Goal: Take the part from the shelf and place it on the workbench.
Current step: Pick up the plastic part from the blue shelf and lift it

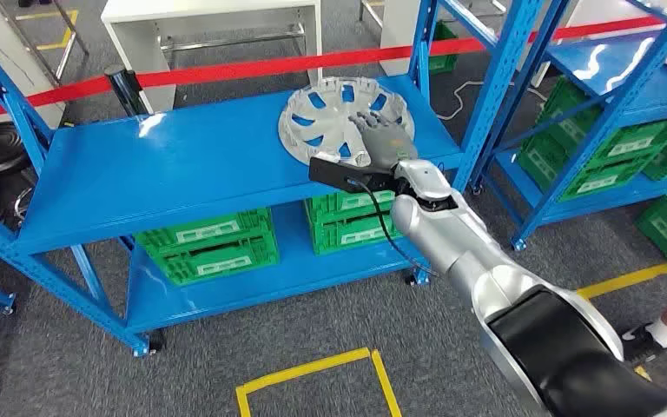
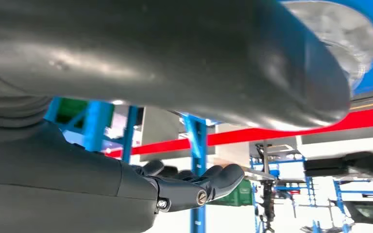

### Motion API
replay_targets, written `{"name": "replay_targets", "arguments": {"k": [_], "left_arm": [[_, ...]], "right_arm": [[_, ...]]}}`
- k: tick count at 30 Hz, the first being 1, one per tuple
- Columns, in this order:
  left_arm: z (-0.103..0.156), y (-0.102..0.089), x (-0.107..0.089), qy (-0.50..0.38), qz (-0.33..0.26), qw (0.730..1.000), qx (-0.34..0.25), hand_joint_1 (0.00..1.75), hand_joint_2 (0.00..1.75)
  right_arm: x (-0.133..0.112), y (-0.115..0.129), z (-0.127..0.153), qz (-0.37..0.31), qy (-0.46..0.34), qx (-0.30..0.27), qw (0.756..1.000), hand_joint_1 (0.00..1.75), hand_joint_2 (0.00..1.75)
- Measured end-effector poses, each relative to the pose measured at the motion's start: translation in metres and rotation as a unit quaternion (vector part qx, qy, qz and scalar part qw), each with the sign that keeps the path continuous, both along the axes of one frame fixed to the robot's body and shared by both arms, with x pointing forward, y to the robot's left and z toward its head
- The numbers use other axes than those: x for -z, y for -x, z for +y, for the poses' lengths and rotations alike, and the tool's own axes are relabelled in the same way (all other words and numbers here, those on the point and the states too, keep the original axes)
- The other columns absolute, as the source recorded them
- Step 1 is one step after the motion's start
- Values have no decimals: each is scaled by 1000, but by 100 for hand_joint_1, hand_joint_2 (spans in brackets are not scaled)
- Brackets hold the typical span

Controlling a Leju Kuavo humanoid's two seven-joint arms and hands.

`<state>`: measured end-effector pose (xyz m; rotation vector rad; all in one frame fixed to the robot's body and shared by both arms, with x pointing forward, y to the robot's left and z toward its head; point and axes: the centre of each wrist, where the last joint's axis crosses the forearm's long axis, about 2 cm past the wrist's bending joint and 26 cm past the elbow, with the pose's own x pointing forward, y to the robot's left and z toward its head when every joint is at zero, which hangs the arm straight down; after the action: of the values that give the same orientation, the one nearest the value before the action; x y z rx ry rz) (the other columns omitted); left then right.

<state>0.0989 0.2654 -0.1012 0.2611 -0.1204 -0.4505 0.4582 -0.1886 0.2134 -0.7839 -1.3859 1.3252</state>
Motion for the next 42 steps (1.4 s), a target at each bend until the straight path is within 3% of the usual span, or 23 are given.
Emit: {"name": "replay_targets", "arguments": {"k": [21,25,35,42], "left_arm": [[0,3,1,-1,-1,1000,-6,0,0],[1,8,2,-1,3,1000,-7,0,0],[0,6,1,8,-1,1000,-4,0,0],[0,6,1,9,-3,1000,-4,0,0]], "right_arm": [[4,1,3,11,-3,9,1000,0,0],[10,4,4,22,-8,16,1000,0,175],[18,7,6,54,-17,28,998,0,175],[37,14,-2,76,-11,52,996,0,175]]}}
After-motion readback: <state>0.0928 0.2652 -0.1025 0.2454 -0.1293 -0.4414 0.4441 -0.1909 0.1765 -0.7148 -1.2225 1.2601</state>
